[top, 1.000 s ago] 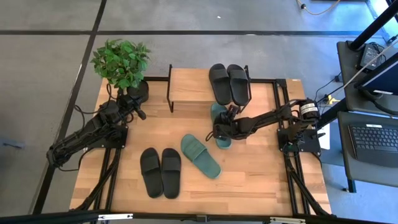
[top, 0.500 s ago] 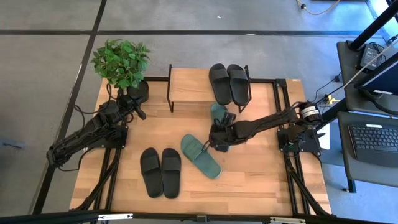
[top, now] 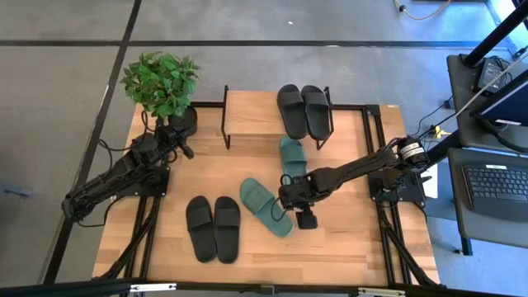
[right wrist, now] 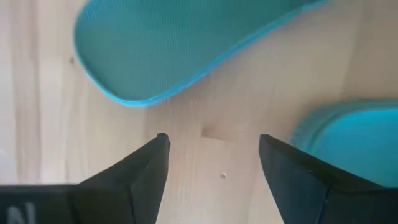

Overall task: Pick and place slides into the shelf
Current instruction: Put the green slide under the shelf

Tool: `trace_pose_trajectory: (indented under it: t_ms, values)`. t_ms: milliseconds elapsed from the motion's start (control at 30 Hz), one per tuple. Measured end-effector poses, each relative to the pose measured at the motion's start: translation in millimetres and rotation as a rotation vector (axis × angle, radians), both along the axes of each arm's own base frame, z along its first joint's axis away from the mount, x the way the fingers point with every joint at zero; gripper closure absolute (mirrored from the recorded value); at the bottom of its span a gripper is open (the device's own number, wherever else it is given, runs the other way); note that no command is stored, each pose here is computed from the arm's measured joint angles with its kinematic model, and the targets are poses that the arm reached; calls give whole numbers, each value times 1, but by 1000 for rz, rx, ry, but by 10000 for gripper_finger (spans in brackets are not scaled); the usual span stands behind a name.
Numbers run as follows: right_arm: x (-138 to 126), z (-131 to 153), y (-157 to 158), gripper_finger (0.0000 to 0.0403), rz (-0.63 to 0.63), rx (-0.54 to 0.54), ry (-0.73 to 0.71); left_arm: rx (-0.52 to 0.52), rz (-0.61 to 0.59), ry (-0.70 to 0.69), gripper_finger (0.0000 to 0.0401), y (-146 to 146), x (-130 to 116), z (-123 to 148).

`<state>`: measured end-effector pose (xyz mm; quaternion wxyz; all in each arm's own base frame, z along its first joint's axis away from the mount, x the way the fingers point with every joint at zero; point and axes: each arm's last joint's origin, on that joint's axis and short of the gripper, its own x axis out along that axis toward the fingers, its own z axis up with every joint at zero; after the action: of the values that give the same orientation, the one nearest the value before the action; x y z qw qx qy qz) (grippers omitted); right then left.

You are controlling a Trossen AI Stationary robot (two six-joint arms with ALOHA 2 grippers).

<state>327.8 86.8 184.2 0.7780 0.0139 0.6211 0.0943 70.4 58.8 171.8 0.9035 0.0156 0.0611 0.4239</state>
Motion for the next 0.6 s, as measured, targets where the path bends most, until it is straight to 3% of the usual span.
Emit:
trace_pose_trajectory:
  t_ms: [300, 600]
  values:
    - [-7, -24, -3, 156, -9, 17, -22, 0, 0, 0, 401, 0, 0, 0]
    - [-1, -24, -26, 156, -47, -110, -69, 0, 0, 0, 401, 0, 0, 0]
